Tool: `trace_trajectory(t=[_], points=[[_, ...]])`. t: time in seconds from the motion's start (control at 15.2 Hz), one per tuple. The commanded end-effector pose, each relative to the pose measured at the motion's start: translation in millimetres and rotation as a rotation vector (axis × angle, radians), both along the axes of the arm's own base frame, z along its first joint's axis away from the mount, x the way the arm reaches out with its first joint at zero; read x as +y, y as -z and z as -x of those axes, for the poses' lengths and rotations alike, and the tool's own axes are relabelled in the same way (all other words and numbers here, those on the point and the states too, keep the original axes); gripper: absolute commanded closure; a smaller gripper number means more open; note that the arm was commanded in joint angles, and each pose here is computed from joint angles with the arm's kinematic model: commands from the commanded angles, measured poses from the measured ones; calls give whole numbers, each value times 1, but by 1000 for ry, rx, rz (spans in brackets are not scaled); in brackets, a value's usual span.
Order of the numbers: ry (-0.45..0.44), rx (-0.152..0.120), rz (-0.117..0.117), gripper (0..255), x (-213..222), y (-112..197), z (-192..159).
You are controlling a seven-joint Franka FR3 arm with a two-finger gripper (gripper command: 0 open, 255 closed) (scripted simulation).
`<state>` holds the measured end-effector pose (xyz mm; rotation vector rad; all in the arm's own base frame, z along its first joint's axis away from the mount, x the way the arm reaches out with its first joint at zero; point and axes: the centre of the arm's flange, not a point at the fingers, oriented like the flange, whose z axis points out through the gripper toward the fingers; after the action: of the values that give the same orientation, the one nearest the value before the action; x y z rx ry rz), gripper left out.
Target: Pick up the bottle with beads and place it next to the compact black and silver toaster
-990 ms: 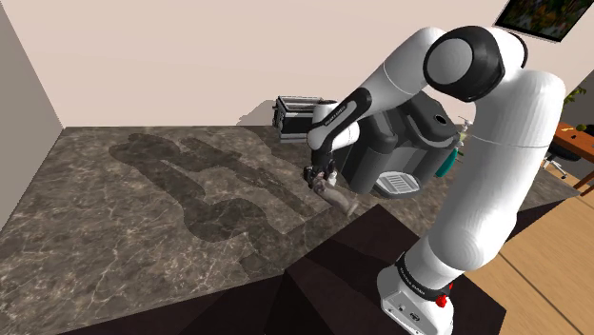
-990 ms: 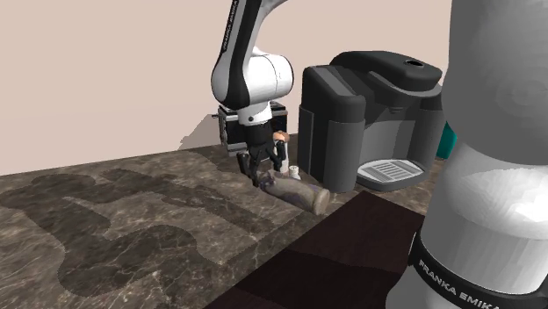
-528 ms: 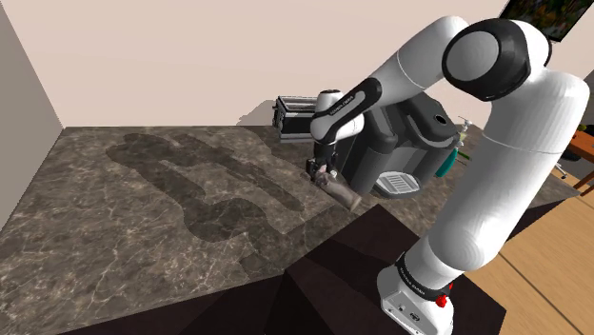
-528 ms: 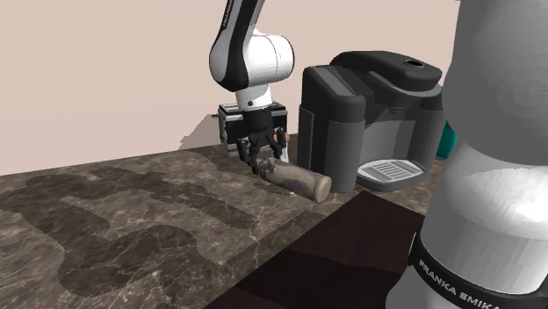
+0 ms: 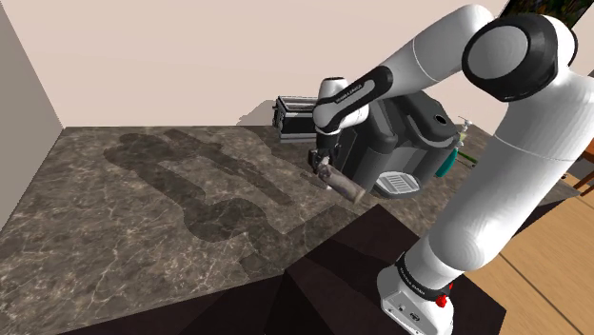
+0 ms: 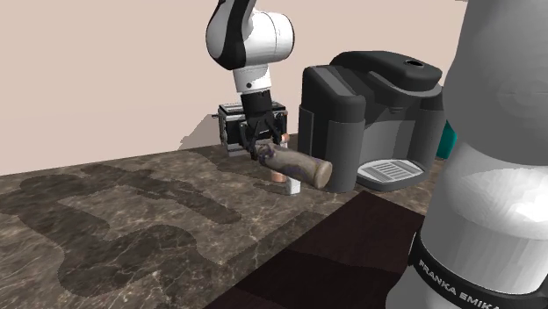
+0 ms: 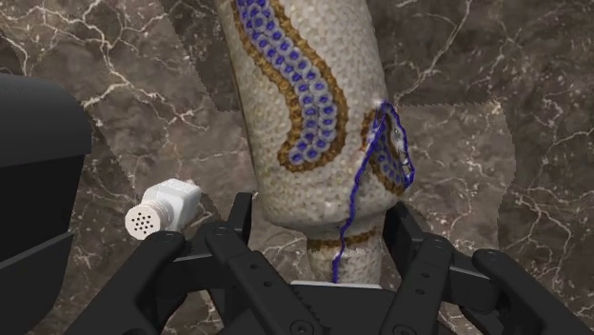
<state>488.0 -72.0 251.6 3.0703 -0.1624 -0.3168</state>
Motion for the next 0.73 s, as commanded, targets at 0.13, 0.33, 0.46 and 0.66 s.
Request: trace_trajectory(t=[0.13, 0.33, 0.46, 0.66], points=[[0, 0, 0, 255, 0, -22, 2], [0, 0, 0, 255, 0, -38, 2], [0, 0, 0, 255, 0, -48, 2], [0, 0, 0, 255, 0, -64, 2]])
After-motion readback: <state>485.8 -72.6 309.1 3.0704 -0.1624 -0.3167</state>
